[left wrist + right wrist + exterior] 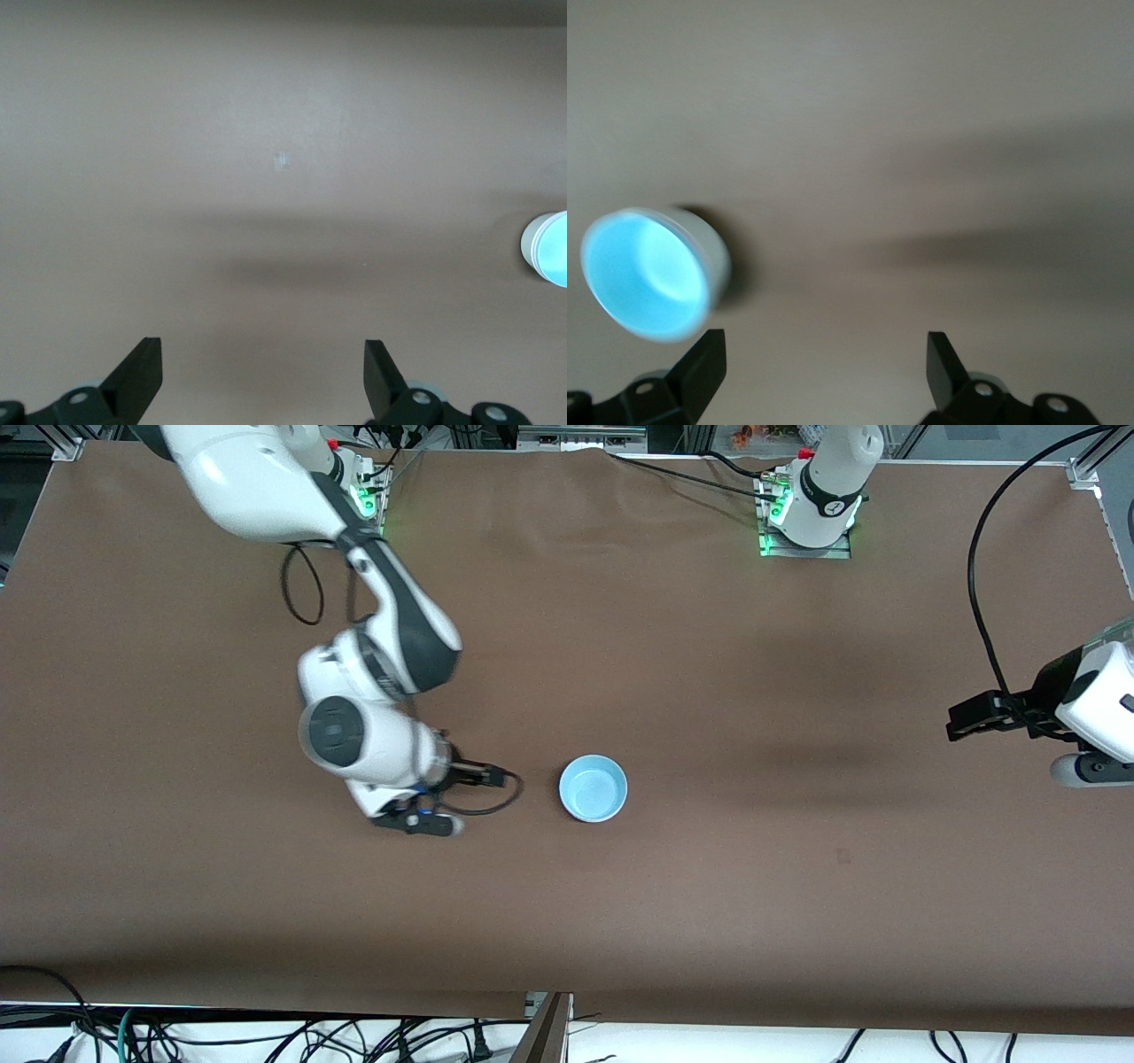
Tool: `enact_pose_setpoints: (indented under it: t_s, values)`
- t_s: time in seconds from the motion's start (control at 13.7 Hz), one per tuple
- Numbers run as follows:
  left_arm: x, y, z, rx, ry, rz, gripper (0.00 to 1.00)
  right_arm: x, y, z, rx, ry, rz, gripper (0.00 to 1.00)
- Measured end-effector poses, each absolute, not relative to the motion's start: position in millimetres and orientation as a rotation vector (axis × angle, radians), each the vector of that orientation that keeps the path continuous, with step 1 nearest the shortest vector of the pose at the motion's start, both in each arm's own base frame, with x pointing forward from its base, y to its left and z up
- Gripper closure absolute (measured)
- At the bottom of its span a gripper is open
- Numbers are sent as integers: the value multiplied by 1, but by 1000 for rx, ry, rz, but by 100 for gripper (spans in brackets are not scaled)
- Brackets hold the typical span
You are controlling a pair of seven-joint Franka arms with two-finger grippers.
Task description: Stack pink and blue bowls on white bowl
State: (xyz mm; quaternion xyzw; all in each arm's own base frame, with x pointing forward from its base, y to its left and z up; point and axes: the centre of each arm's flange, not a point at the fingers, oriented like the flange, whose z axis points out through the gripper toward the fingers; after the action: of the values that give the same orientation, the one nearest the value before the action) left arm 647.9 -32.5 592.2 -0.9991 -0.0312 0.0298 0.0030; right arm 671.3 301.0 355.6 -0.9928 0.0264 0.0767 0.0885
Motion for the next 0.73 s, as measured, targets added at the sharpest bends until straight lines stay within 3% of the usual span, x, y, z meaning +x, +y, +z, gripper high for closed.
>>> enact_pose_setpoints:
  t_s: [0.44, 0.73]
  values:
    - [623, -52, 589, -3149, -36, 141, 0, 671, 138, 456, -3058, -322, 320, 0]
    - [613, -46, 576, -3156, -47, 124, 0, 643, 81, 537, -3153, -276, 210, 0]
